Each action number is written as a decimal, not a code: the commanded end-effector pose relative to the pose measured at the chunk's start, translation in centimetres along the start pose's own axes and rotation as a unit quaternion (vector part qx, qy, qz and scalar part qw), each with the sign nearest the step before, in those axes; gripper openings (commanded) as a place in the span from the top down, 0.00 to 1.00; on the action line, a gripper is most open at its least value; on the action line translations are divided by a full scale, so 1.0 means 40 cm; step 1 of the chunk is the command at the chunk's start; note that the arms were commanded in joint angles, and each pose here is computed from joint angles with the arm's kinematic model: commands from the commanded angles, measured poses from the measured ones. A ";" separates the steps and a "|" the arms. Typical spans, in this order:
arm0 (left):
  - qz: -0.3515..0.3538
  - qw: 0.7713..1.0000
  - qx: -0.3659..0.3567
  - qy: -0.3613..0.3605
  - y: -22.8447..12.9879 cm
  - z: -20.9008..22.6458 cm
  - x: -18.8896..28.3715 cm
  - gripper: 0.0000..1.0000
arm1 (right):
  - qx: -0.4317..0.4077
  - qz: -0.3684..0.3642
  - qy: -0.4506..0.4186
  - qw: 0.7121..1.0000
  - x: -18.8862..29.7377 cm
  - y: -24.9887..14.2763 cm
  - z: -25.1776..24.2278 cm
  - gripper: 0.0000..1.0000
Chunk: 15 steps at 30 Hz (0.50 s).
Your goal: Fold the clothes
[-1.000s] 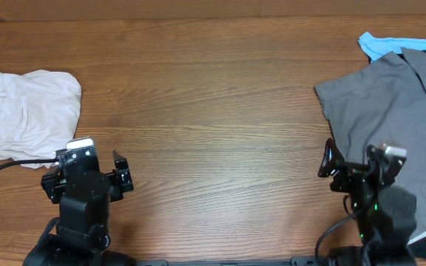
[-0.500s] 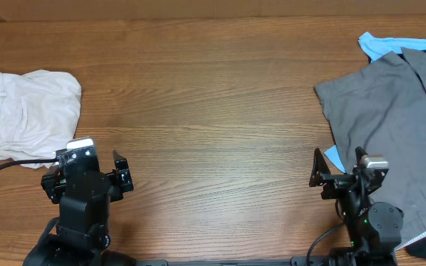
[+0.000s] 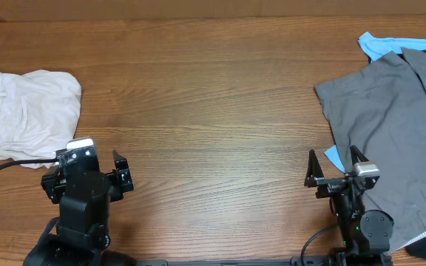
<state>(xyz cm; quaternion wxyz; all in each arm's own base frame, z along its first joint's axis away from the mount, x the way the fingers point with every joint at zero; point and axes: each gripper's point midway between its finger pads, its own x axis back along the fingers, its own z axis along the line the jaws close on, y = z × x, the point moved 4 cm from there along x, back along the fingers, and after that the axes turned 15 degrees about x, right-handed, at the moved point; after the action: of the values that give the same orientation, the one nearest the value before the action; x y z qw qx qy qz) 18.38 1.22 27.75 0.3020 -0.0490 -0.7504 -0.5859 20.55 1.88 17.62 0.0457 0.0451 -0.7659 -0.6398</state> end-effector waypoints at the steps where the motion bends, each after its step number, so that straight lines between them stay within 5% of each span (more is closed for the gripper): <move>1: -0.005 1.000 -0.004 -0.001 0.003 0.002 0.006 0.00 | 0.035 -0.010 0.003 0.999 0.000 0.001 0.001 0.00; 15: -0.005 1.000 -0.003 -0.001 0.003 0.002 0.006 0.00 | 0.085 -0.005 0.013 0.996 0.000 -0.005 0.009 0.00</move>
<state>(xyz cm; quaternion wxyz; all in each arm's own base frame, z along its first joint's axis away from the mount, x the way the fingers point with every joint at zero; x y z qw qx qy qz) 18.38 1.22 27.75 0.3020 -0.0490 -0.7504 -0.5859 20.51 2.21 17.56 0.0497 0.0590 -0.8126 -0.5777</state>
